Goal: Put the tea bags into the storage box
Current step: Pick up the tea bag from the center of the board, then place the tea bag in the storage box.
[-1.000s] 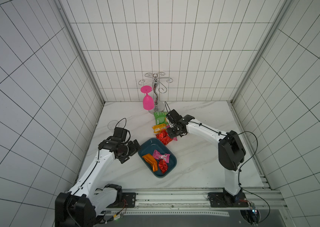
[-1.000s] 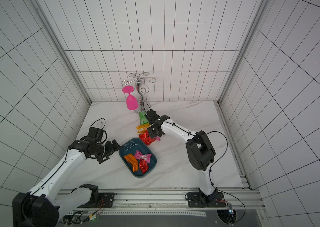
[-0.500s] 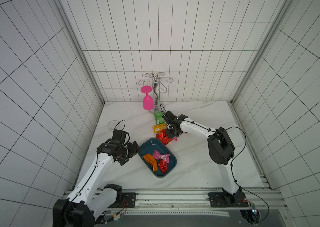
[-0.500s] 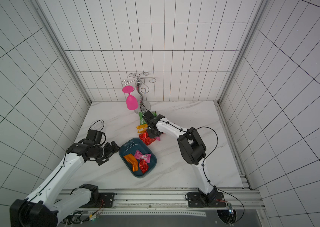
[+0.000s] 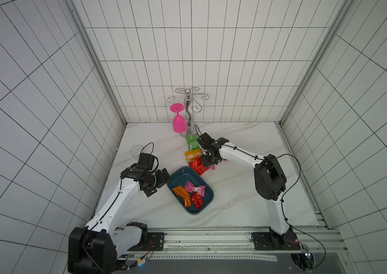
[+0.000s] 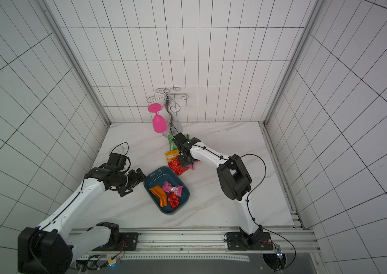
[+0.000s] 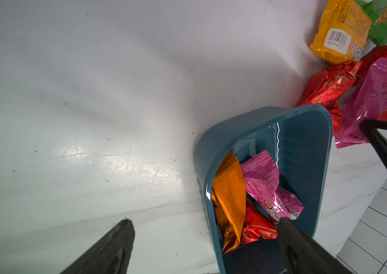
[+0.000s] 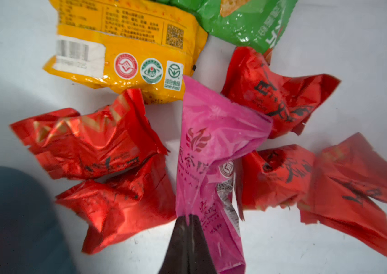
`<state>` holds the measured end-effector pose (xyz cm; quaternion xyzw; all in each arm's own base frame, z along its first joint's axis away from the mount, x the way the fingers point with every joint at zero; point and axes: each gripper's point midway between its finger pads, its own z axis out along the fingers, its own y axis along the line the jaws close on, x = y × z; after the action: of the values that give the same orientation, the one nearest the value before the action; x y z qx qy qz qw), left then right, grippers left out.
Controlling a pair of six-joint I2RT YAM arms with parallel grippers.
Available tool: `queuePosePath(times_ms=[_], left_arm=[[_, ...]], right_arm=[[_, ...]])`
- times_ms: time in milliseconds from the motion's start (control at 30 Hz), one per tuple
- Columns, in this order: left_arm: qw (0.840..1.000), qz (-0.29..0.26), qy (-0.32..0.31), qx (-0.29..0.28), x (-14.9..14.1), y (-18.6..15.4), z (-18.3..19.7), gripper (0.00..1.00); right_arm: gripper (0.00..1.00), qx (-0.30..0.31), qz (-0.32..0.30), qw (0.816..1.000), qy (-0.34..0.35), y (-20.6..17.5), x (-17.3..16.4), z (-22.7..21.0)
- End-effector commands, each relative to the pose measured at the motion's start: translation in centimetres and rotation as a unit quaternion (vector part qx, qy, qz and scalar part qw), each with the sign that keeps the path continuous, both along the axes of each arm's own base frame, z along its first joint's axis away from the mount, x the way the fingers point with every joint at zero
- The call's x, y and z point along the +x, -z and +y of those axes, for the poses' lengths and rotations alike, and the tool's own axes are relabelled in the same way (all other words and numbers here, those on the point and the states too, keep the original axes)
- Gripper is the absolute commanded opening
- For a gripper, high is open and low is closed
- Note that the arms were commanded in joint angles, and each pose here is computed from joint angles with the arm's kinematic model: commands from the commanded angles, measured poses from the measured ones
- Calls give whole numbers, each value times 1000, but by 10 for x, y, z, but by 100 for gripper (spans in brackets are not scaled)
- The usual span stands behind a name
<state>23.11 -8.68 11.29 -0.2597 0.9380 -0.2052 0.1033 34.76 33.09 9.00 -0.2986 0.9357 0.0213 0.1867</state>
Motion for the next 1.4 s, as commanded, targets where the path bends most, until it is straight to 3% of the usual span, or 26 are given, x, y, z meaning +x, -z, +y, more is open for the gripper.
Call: queuePosePath(times_ms=[0,367,700,867,1133,1367], left_arm=[[1000,-16,6,6,1,-5,1,97],[1000,-17,-17,-12,9,-4,1,97],[999,-16,-32,-14,7,-4,5,97],[999,-15,-40,-12,1,2,8,97],[999,-13,-45,-18,9,0,5,97],[998,-24,-49,-18,15,-3,6,97]], right_arm=[[0,45,5,999,-14,-42,-25,-5],[0,117,54,983,-128,-72,-132,40],[0,123,127,965,-195,-35,-184,90],[0,131,146,959,-204,-25,-186,106],[30,141,102,966,-190,-54,-170,97],[43,169,52,975,-136,-94,-131,64]])
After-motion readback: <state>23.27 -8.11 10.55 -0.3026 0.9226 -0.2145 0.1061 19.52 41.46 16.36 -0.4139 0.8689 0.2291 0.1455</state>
